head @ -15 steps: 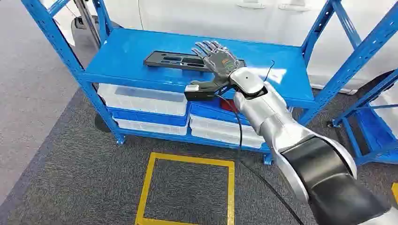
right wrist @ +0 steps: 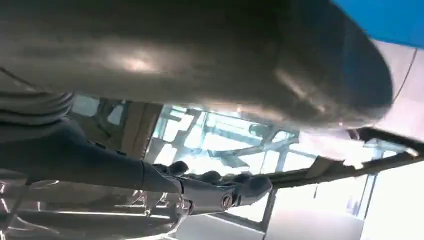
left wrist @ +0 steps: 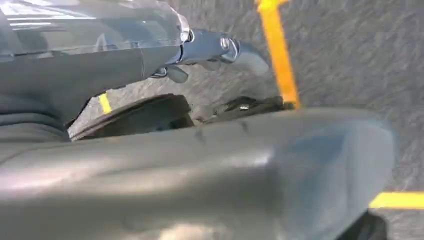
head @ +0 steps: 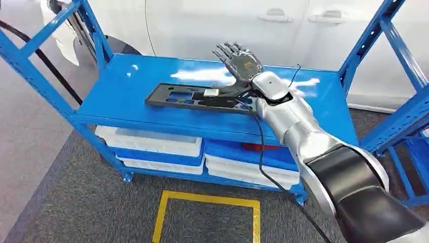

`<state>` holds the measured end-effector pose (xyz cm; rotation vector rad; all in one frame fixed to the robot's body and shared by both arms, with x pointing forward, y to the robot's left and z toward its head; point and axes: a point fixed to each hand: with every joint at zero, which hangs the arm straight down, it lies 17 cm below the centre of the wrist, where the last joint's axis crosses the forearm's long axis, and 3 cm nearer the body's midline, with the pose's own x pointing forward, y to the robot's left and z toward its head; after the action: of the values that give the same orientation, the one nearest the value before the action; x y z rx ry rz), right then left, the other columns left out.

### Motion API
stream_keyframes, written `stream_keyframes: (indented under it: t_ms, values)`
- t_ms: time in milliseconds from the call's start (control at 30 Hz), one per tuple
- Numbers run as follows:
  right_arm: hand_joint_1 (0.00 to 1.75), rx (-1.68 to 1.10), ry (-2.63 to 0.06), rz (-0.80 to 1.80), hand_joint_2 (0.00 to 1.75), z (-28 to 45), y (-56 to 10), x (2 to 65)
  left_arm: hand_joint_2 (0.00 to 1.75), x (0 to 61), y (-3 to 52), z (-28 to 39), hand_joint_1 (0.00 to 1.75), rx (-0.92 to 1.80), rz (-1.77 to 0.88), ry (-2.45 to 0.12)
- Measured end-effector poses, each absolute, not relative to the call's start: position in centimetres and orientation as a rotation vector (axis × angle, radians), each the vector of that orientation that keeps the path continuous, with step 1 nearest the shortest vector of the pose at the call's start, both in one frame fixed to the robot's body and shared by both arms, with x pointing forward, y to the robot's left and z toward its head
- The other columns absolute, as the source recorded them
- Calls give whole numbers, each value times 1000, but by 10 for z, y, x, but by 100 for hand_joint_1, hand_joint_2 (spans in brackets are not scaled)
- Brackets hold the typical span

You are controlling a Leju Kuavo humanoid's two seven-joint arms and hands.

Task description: Take the parts from the cabinet and place them on the table.

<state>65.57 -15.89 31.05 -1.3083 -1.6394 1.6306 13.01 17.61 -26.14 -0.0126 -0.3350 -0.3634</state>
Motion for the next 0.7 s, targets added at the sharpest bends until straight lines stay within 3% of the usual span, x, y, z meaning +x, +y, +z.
stream_keyframes:
  t_ms: [33, 567, 600, 700]
  values:
    - [0, -1300, -1637, 1634, 175, 306, -158, 655, 0, 129, 176, -262, 0, -13, -363, -338]
    - [0, -1168, -1402, 1719, 175, 201, -192, 640, 0, 132, 176, -260, 0, -21, -353, -359]
    - [0, -1164, -1393, 1720, 0, 197, -195, 639, 0, 130, 176, -261, 0, -21, -353, -356]
    - [0, -1162, -1406, 1682, 0, 204, -202, 642, 0, 129, 174, -261, 0, -23, -356, -356]
